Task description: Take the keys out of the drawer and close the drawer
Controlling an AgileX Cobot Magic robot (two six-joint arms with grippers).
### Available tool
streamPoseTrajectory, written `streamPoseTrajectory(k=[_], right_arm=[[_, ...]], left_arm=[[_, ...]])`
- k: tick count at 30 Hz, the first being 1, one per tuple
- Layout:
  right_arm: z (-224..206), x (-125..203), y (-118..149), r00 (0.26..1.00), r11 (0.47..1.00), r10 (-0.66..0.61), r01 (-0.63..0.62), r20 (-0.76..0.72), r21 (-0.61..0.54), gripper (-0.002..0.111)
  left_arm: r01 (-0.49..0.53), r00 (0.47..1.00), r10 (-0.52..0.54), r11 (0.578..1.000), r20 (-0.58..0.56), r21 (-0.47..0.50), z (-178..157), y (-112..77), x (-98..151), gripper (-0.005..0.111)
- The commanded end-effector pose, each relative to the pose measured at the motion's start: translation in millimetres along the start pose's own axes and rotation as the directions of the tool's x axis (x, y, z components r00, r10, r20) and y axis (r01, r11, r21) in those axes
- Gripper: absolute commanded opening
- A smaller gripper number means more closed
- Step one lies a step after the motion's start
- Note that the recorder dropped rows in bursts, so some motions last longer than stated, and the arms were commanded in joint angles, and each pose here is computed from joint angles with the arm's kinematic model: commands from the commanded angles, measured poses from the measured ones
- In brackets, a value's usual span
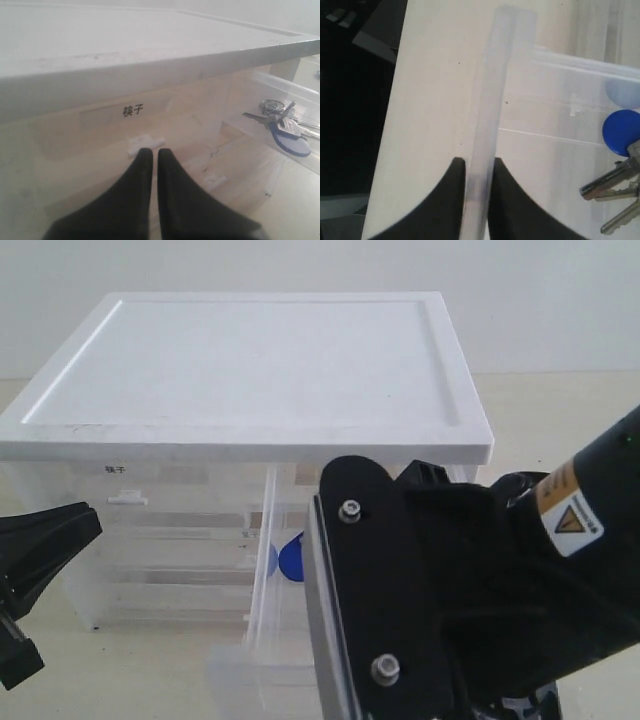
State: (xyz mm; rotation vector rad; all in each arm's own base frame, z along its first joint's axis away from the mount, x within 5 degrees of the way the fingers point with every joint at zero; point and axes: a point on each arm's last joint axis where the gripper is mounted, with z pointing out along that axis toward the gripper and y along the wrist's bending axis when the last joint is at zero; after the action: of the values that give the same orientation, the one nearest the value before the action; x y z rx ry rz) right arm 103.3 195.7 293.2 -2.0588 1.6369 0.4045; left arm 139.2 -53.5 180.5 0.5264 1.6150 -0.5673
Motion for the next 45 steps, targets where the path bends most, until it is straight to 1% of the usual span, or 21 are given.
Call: streamPoseTrajectory(k=[1,2,4,5,9,12,15,18,19,23,25,27,28,29,30,31,33,35,39,42,45], right_arm=[[-3.3,-4.8,-1.0,0.999,1.0,-0.006,0.004,0.05,0.025,0.034],[-3.3,-5.1,-1.3,0.999,1.0,-0.006,0.004,0.053,0.03,0.044],[-4.4,-5.4,-1.1,0.998,0.999,-0.005,0.003,0.058,0.032,0.054],[-4.9,-5.6,-1.2,0.998,0.999,-0.003,0.001,0.062,0.036,0.056],[-15.8,-7.9,-0.3,0.994,0.997,0.0,-0.009,0.108,0.082,0.055],[-28.8,-12.3,-2.9,0.978,0.982,0.084,-0.114,0.191,0.153,0.055],[-32.7,-11.5,-14.9,0.938,0.92,0.241,-0.302,0.248,0.249,0.055],[-19.5,-2.6,-28.2,0.91,0.852,0.372,-0.413,0.181,0.323,0.055],[-13.3,-0.3,-31.8,0.904,0.839,0.398,-0.426,0.153,0.338,0.055],[15.6,1.5,-42.3,0.899,0.841,0.432,-0.429,0.067,0.331,0.056],[23.0,-1.8,-50.7,0.869,0.806,0.489,-0.482,0.072,0.345,0.056],[26.7,-2.0,-56.5,0.858,0.785,0.51,-0.495,0.065,0.373,0.056],[28.5,-1.0,-60.8,0.863,0.779,0.503,-0.478,0.051,0.406,0.056],[32.4,2.9,-65.8,0.856,0.755,0.516,-0.472,0.032,0.455,0.059],[34.8,7.9,-69.3,0.847,0.733,0.532,-0.46,-0.001,0.501,0.067],[35.1,10.2,-70.9,0.843,0.723,0.537,-0.45,-0.016,0.524,0.069],[36.9,10.9,-71.9,0.845,0.724,0.534,-0.442,-0.025,0.53,0.069],[37.7,8.3,-73.0,0.846,0.718,0.533,-0.459,0.01,0.524,0.069],[41.3,7.5,-72.2,0.823,0.704,0.567,-0.501,0.025,0.503,0.068],[46.4,6.4,-72.9,0.82,0.706,0.571,-0.512,0.035,0.489,0.064],[56.8,9.3,-74.5,0.818,0.715,0.575,-0.499,-0.004,0.49,0.061]], left_arm=[[0.006,1.0,-0.006,1.0,0.002,-0.009,-0.4,0.8,0.6,0.005],[0.006,1.0,-0.006,1.0,0.002,-0.009,-0.4,0.8,0.6,0.005],[0.006,1.0,-0.006,1.0,0.002,-0.009,-0.4,0.8,0.6,0.005],[0.006,1.0,-0.006,1.0,0.002,-0.009,-0.4,0.8,0.6,0.005],[0.006,1.0,-0.006,1.0,0.006,-0.007,-0.4,0.6,0.3,0.005],[0.008,1.0,-0.008,1.0,0.006,-0.007,-0.4,0.6,0.3,0.005],[0.008,1.0,-0.008,1.0,0.006,-0.007,-0.4,0.6,0.3,0.005],[0.007,1.0,-0.007,1.0,0.002,-0.005,-0.4,0.4,0.6,0.005],[0.006,1.0,-0.006,1.0,0.002,-0.003,-0.4,0.2,0.7,0.005],[0.005,1.0,-0.005,1.0,0.001,-0.001,-0.4,0.1,0.7,0.005],[0.009,1.0,-0.009,1.0,0.0,0.001,-0.4,-0.1,0.8,0.005],[0.008,1.0,-0.008,1.0,0.002,0.001,-0.4,-0.2,0.7,0.005],[0.008,1.0,-0.008,1.0,0.002,0.001,-0.4,-0.2,0.7,0.005],[0.008,1.0,-0.008,1.0,0.002,0.001,-0.4,-0.2,0.7,0.005],[0.008,1.0,-0.008,1.0,0.002,0.001,-0.4,-0.2,0.7,0.005],[0.006,1.0,-0.006,1.0,0.0,0.005,-0.4,-0.5,0.8,0.005],[0.005,1.0,-0.005,1.0,-0.002,0.009,-0.4,-0.8,1.0,0.005],[0.005,1.0,-0.005,1.0,-0.005,0.015,-0.4,-1.4,1.2,0.005],[0.009,1.0,-0.009,1.0,-0.007,0.021,-0.4,-1.9,1.5,0.005],[0.008,1.0,-0.008,1.0,-0.008,0.022,-0.4,-2.1,1.5,0.005],[0.01,1.0,-0.01,1.0,-0.009,0.024,-0.4,-2.2,1.6,0.005]])
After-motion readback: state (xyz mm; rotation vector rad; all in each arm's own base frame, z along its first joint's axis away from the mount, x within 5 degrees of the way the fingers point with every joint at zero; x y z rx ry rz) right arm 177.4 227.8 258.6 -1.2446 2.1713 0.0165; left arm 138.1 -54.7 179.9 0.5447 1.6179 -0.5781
